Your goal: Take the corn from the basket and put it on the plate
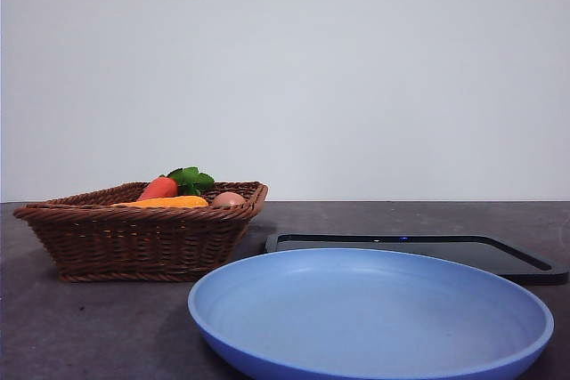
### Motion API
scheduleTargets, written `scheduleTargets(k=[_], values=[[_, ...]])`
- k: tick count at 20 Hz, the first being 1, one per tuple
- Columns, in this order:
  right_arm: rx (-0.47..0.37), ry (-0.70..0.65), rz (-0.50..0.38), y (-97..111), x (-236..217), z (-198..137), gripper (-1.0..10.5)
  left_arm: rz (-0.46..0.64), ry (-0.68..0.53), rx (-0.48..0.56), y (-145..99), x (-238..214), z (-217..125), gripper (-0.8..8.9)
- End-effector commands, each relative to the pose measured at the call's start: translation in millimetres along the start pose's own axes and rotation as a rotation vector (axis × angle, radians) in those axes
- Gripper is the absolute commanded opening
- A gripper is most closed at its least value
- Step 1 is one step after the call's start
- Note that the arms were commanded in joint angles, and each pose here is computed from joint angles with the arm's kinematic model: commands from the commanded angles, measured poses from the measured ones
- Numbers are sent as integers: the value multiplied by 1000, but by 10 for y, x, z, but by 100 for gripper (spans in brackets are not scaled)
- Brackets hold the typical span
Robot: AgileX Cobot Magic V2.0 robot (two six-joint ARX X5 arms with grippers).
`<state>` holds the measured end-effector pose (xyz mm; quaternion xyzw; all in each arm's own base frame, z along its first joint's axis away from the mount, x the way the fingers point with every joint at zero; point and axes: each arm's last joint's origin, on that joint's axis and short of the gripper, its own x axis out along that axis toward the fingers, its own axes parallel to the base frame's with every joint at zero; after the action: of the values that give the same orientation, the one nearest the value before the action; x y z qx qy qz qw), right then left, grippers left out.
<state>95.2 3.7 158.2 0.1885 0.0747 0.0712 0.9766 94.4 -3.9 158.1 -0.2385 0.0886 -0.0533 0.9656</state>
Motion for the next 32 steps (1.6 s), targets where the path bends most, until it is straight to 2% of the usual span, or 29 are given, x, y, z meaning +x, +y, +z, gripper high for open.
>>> scheduleTargets(k=[1,7,14,17,20,32], values=[[56,-64,24,80,-57,177,3,-44,2,-70,-58,-36,79,6],[42,-94,37,209,-164,455,3,-116,23,-88,-196,-117,277,6],[-39,25,20,345,-209,761,3,-131,118,-9,-370,-180,560,6],[-99,102,4,399,-195,898,3,-117,204,43,-421,-162,653,6],[-158,216,31,451,-149,1004,3,-118,287,102,-470,-129,742,6],[-283,644,227,691,101,1172,3,-170,580,272,-676,-11,1039,6]])
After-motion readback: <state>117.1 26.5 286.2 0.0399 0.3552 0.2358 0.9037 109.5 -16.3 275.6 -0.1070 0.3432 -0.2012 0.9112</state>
